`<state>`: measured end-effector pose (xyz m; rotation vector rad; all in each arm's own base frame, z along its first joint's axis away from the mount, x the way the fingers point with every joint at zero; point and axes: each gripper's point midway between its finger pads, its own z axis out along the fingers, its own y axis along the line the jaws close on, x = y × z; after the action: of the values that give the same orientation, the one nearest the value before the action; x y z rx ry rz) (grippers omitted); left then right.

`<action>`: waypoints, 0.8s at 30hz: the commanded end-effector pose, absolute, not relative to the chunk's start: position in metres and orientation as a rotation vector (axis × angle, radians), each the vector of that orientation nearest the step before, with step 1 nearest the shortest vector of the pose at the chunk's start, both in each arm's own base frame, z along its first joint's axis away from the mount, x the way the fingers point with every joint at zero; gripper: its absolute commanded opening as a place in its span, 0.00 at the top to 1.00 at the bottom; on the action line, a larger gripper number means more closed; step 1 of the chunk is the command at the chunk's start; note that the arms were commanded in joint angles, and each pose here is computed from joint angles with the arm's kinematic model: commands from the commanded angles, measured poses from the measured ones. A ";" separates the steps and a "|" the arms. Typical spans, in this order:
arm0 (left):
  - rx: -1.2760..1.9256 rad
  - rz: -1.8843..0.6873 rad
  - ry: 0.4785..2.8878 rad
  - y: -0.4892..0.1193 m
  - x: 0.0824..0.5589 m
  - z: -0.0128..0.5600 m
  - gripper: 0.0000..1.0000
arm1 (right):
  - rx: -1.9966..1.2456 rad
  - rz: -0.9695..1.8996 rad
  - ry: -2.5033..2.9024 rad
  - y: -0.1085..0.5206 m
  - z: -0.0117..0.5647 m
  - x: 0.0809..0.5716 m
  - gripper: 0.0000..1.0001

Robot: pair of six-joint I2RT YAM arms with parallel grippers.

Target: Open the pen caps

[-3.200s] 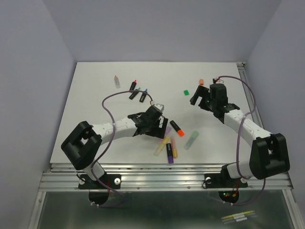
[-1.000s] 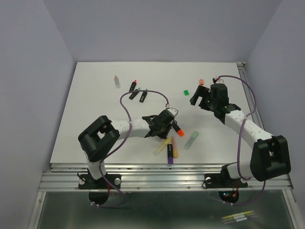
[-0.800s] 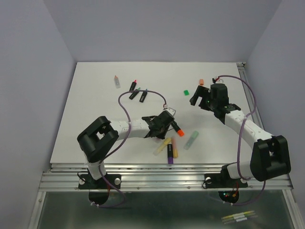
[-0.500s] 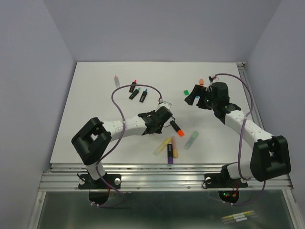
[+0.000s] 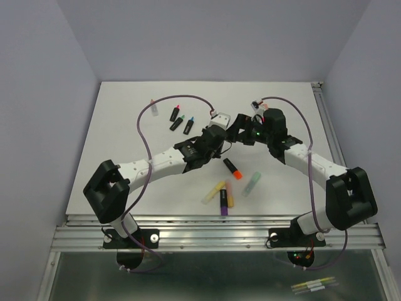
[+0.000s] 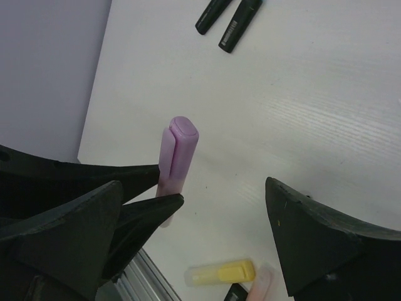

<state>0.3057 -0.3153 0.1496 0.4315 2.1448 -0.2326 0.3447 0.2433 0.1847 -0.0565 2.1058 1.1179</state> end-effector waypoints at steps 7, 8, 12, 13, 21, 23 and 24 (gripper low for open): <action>0.435 -0.433 1.979 -0.344 0.312 0.213 1.00 | -0.064 1.205 1.965 0.266 0.221 0.360 0.05; 0.441 -0.445 1.979 -0.345 0.310 0.213 1.00 | -0.061 1.209 1.966 0.267 0.220 0.360 0.07; 0.440 -0.479 1.976 -0.347 0.307 0.218 1.00 | -0.051 1.225 1.980 0.272 0.217 0.362 0.17; 0.437 -0.499 1.956 -0.351 0.307 0.224 1.00 | -0.049 1.228 1.982 0.275 0.217 0.362 0.23; 0.457 -0.513 1.965 -0.355 0.307 0.218 1.00 | -0.004 1.165 1.971 0.274 0.215 0.368 0.64; 0.459 -0.521 1.972 -0.355 0.305 0.216 1.00 | 0.021 1.125 1.971 0.270 0.213 0.372 0.66; 0.467 -0.527 1.983 -0.355 0.302 0.212 1.00 | 0.038 1.099 1.970 0.267 0.212 0.375 0.68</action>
<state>0.3013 -0.3432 0.1744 0.4858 2.0734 -0.4254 0.3533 0.2700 0.1804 0.0237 2.0866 1.1736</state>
